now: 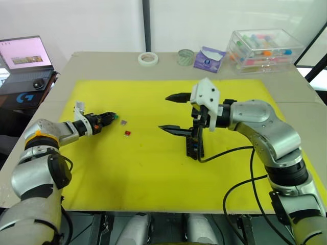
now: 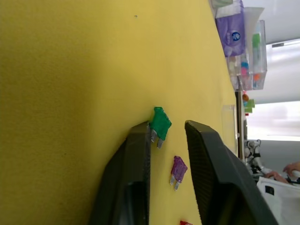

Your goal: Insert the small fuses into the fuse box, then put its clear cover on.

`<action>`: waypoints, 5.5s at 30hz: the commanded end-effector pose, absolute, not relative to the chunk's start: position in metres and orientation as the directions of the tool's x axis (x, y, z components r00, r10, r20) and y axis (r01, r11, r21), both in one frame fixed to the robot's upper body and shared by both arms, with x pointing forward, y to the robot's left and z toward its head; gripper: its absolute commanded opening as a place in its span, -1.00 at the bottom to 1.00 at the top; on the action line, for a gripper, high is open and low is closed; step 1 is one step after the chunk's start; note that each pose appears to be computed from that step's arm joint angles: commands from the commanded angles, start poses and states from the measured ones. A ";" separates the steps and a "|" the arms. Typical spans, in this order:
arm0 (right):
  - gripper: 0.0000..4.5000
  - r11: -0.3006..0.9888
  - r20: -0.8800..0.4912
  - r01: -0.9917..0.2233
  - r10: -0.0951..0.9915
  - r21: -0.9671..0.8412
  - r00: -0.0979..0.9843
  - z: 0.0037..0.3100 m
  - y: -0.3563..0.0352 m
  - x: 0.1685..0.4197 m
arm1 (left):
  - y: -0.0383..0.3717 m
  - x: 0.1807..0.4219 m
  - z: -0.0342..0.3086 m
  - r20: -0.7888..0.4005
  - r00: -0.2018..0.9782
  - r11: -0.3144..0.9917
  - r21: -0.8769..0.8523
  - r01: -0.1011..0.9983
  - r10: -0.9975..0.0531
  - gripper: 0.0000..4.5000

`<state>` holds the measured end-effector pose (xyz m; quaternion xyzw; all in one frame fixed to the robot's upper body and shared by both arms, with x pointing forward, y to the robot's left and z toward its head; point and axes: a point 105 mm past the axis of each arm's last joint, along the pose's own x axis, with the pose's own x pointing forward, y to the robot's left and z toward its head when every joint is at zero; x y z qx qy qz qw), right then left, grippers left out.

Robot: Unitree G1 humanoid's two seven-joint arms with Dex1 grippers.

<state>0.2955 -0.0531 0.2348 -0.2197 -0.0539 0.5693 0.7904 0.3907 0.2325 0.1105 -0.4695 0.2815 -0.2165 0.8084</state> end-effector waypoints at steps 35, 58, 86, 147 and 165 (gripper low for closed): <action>1.00 0.305 0.028 -0.952 0.952 -0.008 0.305 0.271 -0.095 0.282 | 0.120 0.287 0.247 0.104 0.226 0.174 -0.364 0.915 -0.969 -1.00; 0.00 0.234 -0.015 -0.969 0.972 0.074 0.234 0.256 -0.080 0.267 | 0.081 0.278 0.251 0.175 0.097 0.095 -0.022 0.995 -0.980 -1.00; -0.44 0.207 -0.006 -0.975 0.978 0.086 0.207 0.259 -0.074 0.268 | 0.078 0.278 0.248 0.155 0.063 0.065 0.013 0.998 -0.986 -1.00; -1.00 0.198 -0.619 -0.907 0.675 -0.371 0.401 0.192 -0.155 0.308 | 0.021 0.302 0.146 -0.079 0.067 0.041 0.290 0.956 -0.995 0.98; -1.00 0.144 -0.645 -0.915 0.669 -0.377 0.371 0.185 -0.147 0.310 | 0.001 0.308 0.141 -0.059 0.055 0.034 0.309 0.951 -0.997 0.98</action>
